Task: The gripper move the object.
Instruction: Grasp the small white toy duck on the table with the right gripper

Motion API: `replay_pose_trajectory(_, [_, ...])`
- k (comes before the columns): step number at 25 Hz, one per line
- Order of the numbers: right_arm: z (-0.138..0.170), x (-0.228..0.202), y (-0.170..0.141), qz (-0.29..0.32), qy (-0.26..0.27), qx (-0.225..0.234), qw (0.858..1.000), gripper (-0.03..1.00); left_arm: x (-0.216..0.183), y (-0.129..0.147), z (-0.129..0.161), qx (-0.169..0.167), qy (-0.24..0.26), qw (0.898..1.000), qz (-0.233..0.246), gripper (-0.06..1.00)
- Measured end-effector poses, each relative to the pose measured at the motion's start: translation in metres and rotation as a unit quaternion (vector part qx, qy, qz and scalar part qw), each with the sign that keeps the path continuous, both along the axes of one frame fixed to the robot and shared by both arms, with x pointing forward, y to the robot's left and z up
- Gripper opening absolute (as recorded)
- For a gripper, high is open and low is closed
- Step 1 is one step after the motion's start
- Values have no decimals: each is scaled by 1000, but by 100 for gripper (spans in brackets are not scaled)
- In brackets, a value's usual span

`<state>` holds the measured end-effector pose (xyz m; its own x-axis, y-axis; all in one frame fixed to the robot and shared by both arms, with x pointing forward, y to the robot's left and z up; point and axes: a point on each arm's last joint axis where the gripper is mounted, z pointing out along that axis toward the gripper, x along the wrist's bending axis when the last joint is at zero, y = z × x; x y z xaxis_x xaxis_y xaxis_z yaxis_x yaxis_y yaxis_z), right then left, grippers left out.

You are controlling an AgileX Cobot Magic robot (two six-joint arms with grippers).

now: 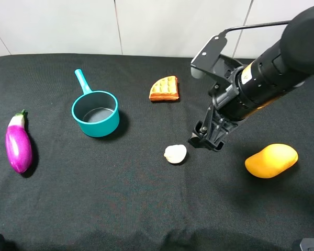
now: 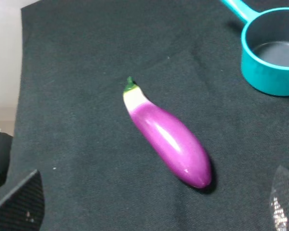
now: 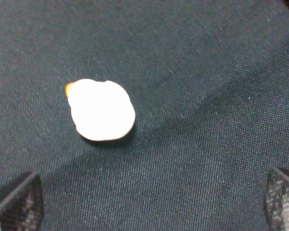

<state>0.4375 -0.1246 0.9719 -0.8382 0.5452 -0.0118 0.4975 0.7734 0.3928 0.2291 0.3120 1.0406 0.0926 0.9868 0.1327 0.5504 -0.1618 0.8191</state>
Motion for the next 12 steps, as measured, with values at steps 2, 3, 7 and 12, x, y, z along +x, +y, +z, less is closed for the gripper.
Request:
replay_pose_trajectory(2, [-4, 2, 3, 6, 8, 1, 1000, 69, 0, 0, 0, 0, 0, 1000, 0, 99])
replay_pose_trajectory(3, [-7, 3, 5, 10, 13, 0, 1000, 69, 0, 0, 0, 1, 0, 1000, 0, 99])
replay_pose_trajectory(7, [-21, 5, 9, 20, 35, -7, 999, 69, 0, 0, 0, 1, 0, 1000, 0, 99])
replay_pose_trajectory(12, [-37, 7, 13, 31, 54, -15, 998, 69, 0, 0, 0, 1, 0, 1000, 0, 99])
